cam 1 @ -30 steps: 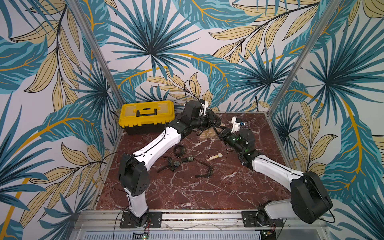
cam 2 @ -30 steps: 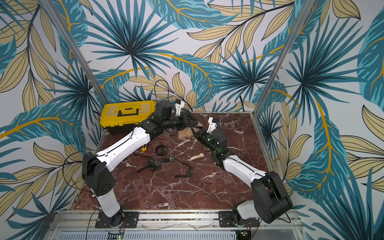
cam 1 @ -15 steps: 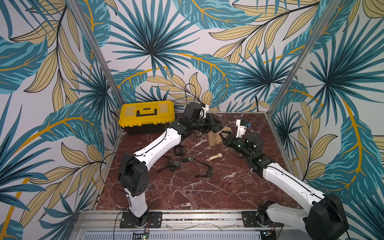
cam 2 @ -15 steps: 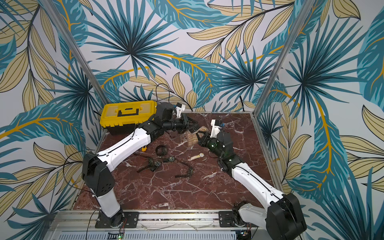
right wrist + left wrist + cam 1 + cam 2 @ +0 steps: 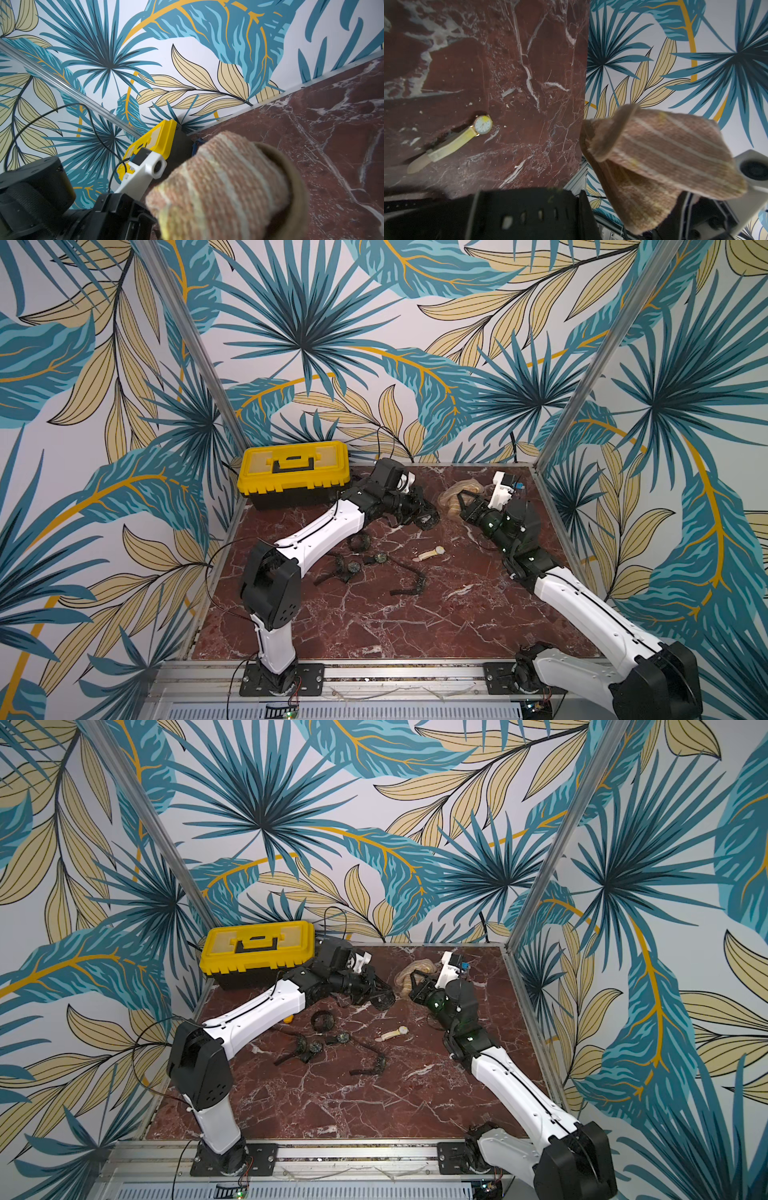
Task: Wipe the watch dial
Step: Wipe the dirt from the watch dial.
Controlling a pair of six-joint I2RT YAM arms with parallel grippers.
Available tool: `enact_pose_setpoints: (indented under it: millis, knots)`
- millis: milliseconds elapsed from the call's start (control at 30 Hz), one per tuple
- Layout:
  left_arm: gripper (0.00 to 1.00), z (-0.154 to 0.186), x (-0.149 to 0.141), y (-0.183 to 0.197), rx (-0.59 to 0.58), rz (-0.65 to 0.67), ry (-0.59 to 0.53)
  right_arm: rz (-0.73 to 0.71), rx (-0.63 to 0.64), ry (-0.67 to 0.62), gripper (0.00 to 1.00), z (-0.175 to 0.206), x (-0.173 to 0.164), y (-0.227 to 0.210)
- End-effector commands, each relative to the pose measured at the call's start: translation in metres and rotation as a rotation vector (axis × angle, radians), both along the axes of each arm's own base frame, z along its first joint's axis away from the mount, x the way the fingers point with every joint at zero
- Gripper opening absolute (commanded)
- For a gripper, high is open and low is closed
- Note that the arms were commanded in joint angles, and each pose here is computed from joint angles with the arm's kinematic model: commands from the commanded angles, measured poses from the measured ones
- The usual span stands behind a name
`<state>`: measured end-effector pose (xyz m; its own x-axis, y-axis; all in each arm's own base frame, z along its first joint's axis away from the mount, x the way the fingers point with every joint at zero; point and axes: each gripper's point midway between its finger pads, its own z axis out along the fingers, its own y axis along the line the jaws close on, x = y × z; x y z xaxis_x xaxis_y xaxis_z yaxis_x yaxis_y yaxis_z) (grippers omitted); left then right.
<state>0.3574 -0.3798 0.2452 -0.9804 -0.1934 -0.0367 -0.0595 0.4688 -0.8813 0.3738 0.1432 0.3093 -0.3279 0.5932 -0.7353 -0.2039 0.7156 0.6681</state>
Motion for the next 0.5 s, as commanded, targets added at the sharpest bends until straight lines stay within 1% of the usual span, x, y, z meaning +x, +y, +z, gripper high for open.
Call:
enact_pose_setpoints:
  millis: [0, 133, 233, 300, 467]
  knots:
    - [0.00, 0.003, -0.003, 0.003, -0.028, -0.032, 0.040, 0.007, -0.115, 0.094, 0.06, -0.028, -0.009, -0.004]
    - [0.00, 0.010, -0.001, 0.002, -0.074, -0.040, 0.067, 0.043, -0.216, 0.182, 0.06, -0.060, -0.027, -0.008]
    - [0.00, 0.010, 0.001, 0.001, -0.097, -0.042, 0.094, 0.086, -0.245, 0.220, 0.06, -0.080, -0.042, -0.007]
    - [0.00, 0.011, 0.002, 0.000, -0.111, -0.043, 0.110, 0.119, -0.250, 0.211, 0.06, -0.085, -0.051, -0.005]
    - [0.00, 0.013, 0.004, -0.004, -0.146, -0.043, 0.147, 0.264, -0.230, 0.138, 0.06, -0.086, -0.067, 0.016]
